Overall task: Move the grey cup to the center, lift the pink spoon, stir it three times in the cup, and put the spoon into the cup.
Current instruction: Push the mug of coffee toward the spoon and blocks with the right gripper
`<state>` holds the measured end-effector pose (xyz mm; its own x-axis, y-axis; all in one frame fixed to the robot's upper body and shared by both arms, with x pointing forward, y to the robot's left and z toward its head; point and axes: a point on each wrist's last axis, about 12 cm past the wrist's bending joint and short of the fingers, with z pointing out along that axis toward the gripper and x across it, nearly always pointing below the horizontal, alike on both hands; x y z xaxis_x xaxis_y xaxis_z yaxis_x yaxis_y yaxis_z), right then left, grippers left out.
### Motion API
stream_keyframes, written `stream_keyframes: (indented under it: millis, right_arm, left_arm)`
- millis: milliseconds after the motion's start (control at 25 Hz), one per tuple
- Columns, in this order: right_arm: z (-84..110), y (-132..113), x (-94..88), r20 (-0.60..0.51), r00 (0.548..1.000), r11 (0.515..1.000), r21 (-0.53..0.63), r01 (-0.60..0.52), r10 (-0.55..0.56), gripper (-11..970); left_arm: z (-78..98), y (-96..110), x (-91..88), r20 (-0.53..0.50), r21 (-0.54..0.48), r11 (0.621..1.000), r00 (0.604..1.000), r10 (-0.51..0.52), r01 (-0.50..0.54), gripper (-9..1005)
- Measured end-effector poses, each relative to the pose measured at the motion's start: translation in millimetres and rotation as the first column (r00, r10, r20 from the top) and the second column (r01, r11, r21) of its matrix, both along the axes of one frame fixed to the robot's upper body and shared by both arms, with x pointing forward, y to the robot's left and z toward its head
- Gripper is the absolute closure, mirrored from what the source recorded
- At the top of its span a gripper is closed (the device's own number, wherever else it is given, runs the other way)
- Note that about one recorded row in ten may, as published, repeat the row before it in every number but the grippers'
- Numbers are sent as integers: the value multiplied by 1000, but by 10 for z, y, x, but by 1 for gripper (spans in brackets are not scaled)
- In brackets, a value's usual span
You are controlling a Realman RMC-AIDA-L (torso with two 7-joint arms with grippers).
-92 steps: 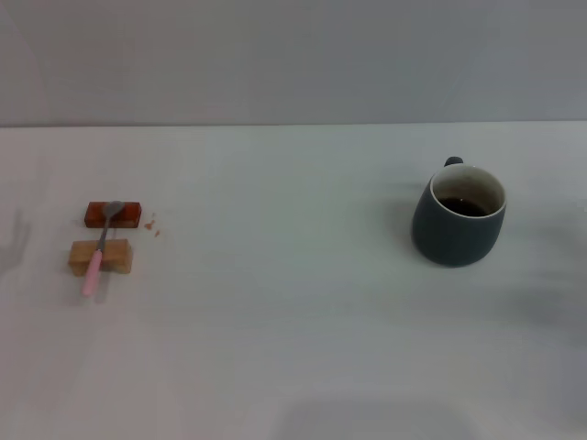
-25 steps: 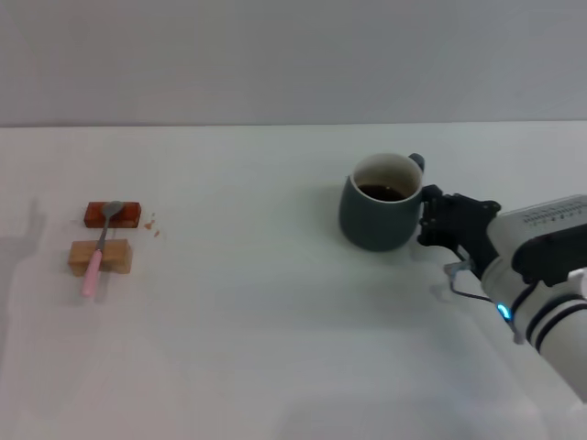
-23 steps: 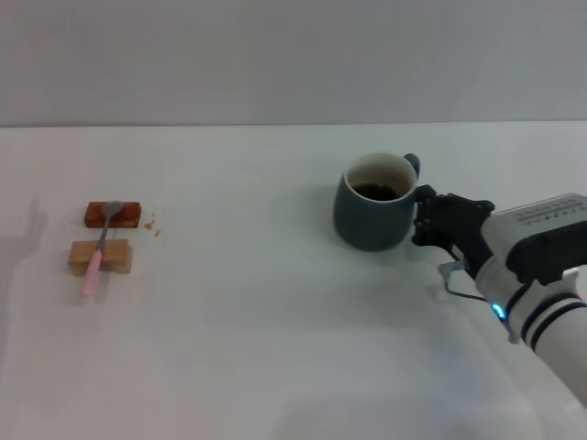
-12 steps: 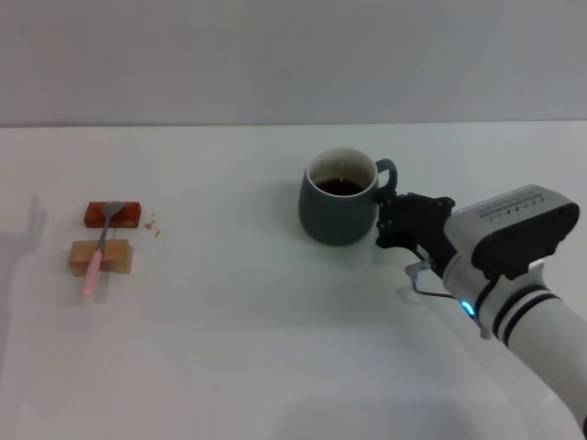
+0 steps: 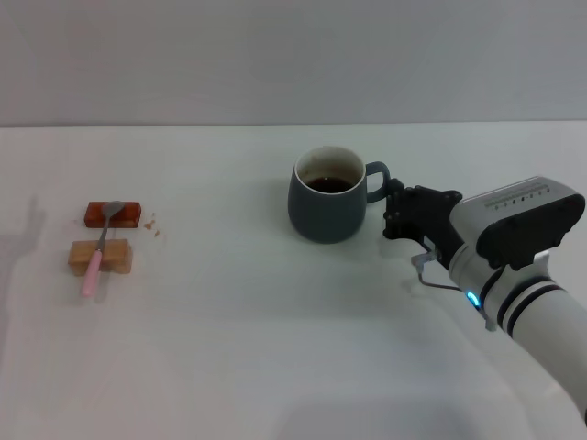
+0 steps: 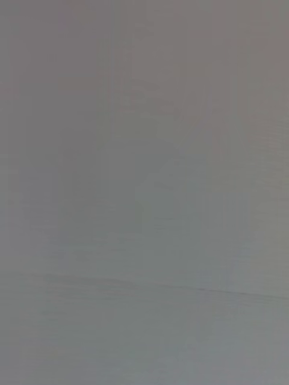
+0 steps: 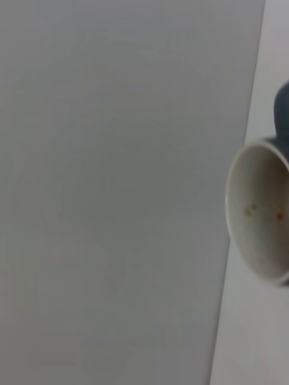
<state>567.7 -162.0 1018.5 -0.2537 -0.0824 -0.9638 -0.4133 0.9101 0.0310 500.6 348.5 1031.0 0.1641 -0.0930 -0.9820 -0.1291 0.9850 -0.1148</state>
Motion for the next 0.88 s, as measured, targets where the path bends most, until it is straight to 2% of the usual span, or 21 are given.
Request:
stream_keyframes:
  millis: [240, 880]
  right_arm:
    - [58, 5, 119, -2, 1000, 1000, -13, 6, -6, 960]
    - [85, 97, 189, -31, 999, 999, -42, -29, 28, 960]
  left_arm:
    - [-3, 2, -2, -2, 0, 1000, 1000, 1, -1, 184]
    - [0, -15, 13, -2, -3, 1000, 1000, -3, 3, 184]
